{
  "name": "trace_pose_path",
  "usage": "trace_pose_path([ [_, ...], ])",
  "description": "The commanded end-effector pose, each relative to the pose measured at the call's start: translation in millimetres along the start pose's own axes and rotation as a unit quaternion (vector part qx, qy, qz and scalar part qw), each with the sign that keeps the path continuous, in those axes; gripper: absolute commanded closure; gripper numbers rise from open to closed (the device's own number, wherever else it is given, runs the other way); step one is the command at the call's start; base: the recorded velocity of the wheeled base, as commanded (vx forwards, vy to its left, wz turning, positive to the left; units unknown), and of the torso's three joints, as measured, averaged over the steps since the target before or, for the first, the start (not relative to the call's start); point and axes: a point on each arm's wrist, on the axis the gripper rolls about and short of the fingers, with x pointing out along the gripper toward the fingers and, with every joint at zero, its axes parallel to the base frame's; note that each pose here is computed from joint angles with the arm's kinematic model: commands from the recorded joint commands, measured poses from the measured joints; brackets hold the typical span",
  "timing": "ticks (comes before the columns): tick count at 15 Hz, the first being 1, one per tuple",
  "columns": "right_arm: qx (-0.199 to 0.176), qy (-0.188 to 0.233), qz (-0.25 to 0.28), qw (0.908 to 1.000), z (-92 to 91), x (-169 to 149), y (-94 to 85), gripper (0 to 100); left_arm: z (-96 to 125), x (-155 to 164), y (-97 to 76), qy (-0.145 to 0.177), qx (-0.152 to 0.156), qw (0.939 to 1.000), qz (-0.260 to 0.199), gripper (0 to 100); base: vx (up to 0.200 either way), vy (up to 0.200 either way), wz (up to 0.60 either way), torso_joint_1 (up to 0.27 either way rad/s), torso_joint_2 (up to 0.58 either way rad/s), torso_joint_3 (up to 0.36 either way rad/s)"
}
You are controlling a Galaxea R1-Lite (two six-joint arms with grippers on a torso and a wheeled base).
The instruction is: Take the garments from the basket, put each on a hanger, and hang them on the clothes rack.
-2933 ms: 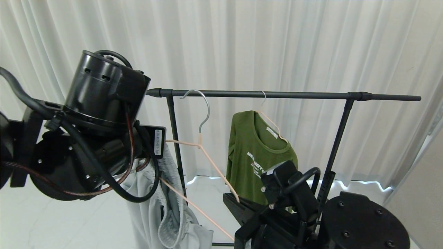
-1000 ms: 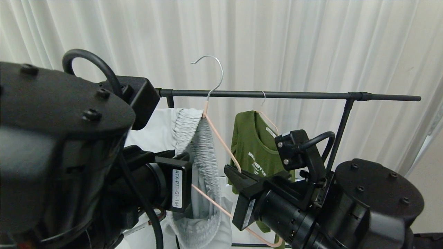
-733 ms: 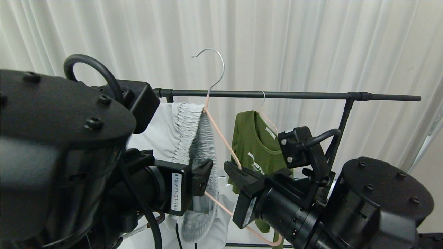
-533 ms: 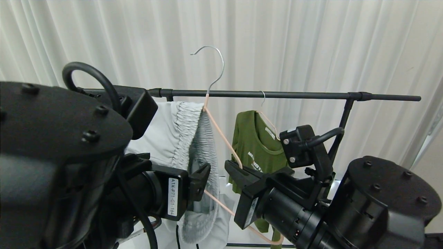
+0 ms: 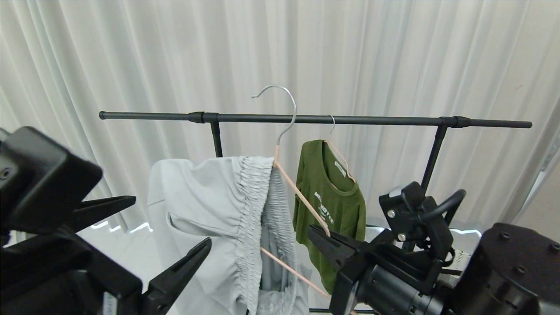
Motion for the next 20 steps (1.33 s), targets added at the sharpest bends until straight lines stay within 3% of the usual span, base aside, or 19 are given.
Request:
trace_pose_path([
  [1,-0.009,0.002,0.010,0.9999,-0.8,-22.0,-6.1,100,-16.8,-22.1,20.0,-0.029,0.009,0.9994,-0.014,0,0.000,0.000,0.00,0.000,0.00,0.000],
  [3,-0.024,0.004,0.021,0.9995,-2.2,-33.6,-10.0,100,-24.0,-27.1,22.7,-0.037,0.033,0.9968,-0.062,0,0.000,0.000,0.00,0.000,0.00,0.000],
  [5,-0.031,0.011,0.020,0.9993,-6.4,-45.9,-15.0,100,-22.5,-24.2,21.3,-0.035,0.054,0.9948,-0.079,0,0.000,0.000,0.00,0.000,0.00,0.000],
  [8,-0.045,0.018,0.021,0.9986,-10.1,-71.4,-24.4,100,-15.5,-18.0,17.2,-0.053,0.055,0.9926,-0.094,0,0.000,0.000,0.00,0.000,0.00,0.000],
  [11,-0.051,0.029,0.044,0.9973,-16.1,-93.2,-27.2,100,-14.5,-11.8,12.0,-0.048,0.062,0.9913,-0.106,0,0.000,0.000,0.00,0.000,0.00,0.000],
  [14,-0.059,0.034,0.052,0.9963,-19.6,-103.1,-28.8,100,-21.4,-8.1,5.9,-0.041,0.084,0.9830,-0.158,0,0.000,0.000,0.00,0.000,0.00,0.000],
  [16,-0.063,0.039,0.067,0.9950,-22.2,-109.7,-26.7,100,-29.2,-4.7,0.7,-0.031,0.100,0.9743,-0.200,0,0.000,0.000,0.00,0.000,0.00,0.000],
  [19,-0.072,0.040,0.086,0.9929,-23.1,-113.3,-22.1,100,-29.6,2.5,-7.4,-0.037,0.083,0.9668,-0.239,0,0.000,0.000,0.00,0.000,0.00,0.000],
  [20,-0.073,0.041,0.091,0.9923,-23.5,-113.9,-20.8,100,-28.2,6.2,-9.4,-0.041,0.071,0.9679,-0.238,0,0.000,0.000,0.00,0.000,0.00,0.000],
])
